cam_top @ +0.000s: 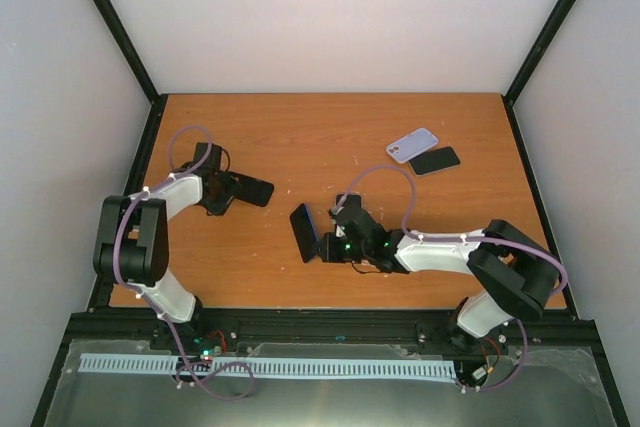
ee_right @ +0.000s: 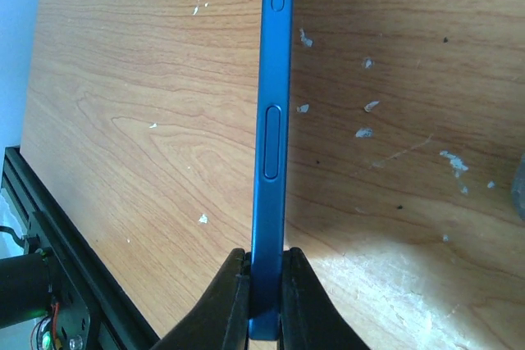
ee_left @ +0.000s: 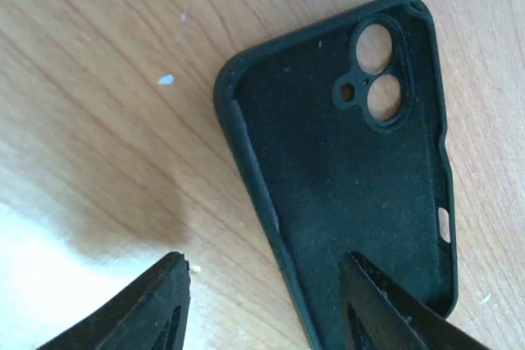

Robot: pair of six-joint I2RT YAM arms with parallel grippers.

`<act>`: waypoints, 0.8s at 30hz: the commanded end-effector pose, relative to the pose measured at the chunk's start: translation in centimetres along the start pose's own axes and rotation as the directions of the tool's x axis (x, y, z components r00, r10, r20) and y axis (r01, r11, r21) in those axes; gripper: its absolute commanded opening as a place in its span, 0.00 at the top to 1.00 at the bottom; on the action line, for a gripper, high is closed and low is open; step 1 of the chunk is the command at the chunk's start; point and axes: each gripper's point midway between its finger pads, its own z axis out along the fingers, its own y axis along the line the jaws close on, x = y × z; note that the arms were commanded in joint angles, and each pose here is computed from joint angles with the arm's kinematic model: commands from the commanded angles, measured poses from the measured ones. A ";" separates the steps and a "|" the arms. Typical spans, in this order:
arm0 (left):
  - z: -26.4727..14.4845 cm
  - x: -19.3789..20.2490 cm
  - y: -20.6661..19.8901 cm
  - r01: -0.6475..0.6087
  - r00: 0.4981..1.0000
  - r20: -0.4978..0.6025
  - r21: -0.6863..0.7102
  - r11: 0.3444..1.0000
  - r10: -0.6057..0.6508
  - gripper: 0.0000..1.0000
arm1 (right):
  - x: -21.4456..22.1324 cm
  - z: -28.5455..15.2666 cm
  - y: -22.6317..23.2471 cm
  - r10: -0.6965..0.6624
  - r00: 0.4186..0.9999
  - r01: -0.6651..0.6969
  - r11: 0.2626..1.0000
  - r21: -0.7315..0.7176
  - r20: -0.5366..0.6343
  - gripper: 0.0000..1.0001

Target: Put the phone into the phone case

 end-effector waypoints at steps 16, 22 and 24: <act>3.2 -1.5 -1.6 -0.051 0.998 -0.033 -0.029 0.998 0.050 0.71 | -2.2 -2.9 1.2 -0.057 0.991 0.053 0.998 0.032 0.118 0.92; 3.3 -0.6 -1.1 -0.104 0.992 -0.075 -0.028 0.994 0.101 1.00 | -3.1 -5.1 1.4 -0.044 0.982 0.037 0.998 0.041 0.184 0.92; 2.9 -0.3 -1.2 -0.127 0.989 -0.081 -0.010 0.992 0.126 1.00 | -3.3 -6.0 1.7 -0.048 0.978 0.041 0.998 0.038 0.204 0.92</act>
